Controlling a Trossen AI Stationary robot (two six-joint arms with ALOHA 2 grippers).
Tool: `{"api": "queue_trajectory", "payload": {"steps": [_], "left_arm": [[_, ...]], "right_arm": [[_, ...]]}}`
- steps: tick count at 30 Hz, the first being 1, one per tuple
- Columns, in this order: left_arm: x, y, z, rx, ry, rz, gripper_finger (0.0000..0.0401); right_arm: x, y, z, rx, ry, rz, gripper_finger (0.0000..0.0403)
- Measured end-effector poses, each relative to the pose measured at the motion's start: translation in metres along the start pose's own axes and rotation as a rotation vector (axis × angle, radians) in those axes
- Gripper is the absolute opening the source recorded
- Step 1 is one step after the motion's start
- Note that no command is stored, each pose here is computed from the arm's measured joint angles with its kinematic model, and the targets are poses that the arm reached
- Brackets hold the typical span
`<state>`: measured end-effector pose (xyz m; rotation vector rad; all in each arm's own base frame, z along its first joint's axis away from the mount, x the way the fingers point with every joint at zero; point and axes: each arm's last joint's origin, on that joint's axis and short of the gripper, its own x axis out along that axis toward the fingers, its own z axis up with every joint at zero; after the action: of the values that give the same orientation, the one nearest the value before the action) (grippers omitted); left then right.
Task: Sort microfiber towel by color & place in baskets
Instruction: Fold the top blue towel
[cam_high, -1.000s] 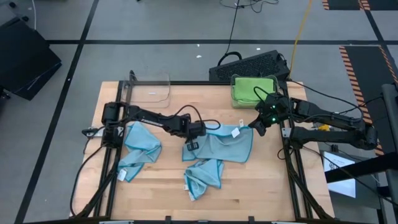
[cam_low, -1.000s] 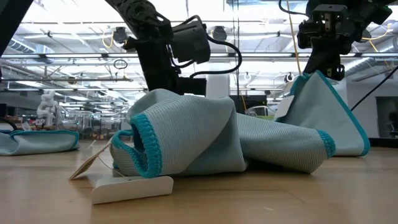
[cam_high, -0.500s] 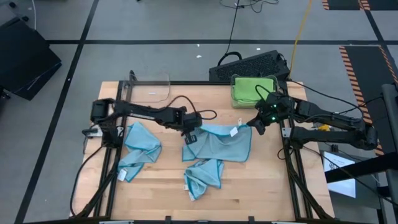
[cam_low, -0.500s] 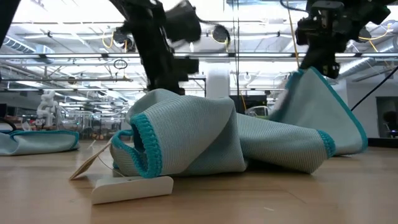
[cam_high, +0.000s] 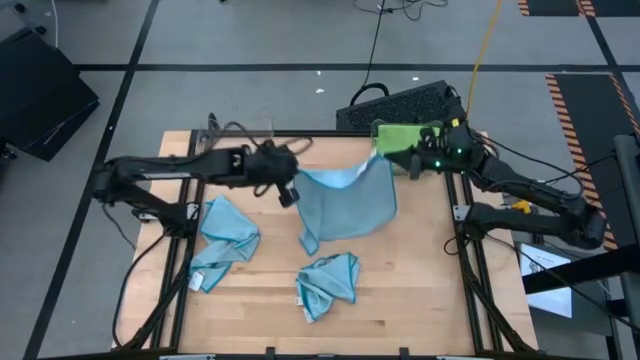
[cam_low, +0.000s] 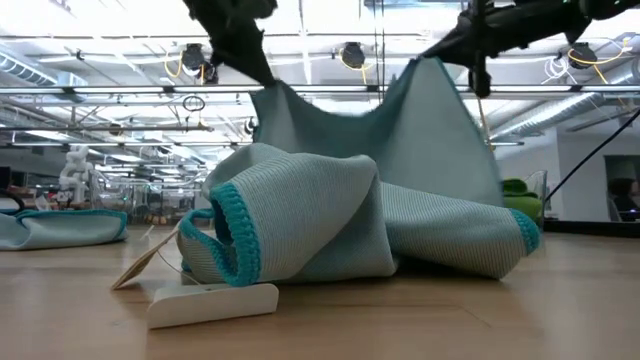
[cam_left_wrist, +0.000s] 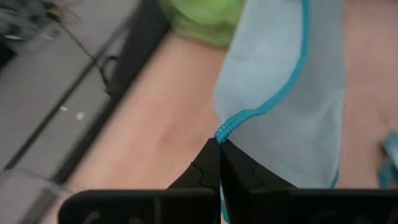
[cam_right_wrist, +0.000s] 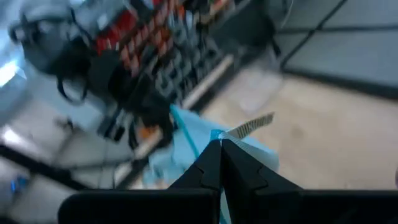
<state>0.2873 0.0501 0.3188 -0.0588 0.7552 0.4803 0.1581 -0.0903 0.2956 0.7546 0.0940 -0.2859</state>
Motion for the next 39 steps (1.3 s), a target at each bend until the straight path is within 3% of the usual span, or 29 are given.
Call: {"api": "queue_trajectory", "payload": {"steps": [11,16,19,28,39], "left_arm": [[-0.048,0.051,0.025,-0.092,-0.326,0.117,0.0000],[-0.081,0.060,0.023,-0.132,-0.415,-0.018,0.0000],[-0.090,0.057,0.016,-0.156,-0.371,-0.134,0.0000],[-0.084,0.024,-0.018,-0.169,0.022,-0.327,0.0000],[-0.088,-0.030,-0.029,-0.149,0.148,-0.486,0.0000]], "right_arm": [[0.014,-0.022,0.044,0.108,-0.279,0.117,0.0000],[0.010,-0.029,0.048,0.139,-0.218,0.173,0.0000],[0.009,-0.030,0.042,0.161,-0.082,0.220,0.0000],[0.007,-0.031,0.011,0.306,0.308,0.265,0.0000],[0.007,-0.012,-0.029,0.422,0.624,0.262,0.0000]]}}
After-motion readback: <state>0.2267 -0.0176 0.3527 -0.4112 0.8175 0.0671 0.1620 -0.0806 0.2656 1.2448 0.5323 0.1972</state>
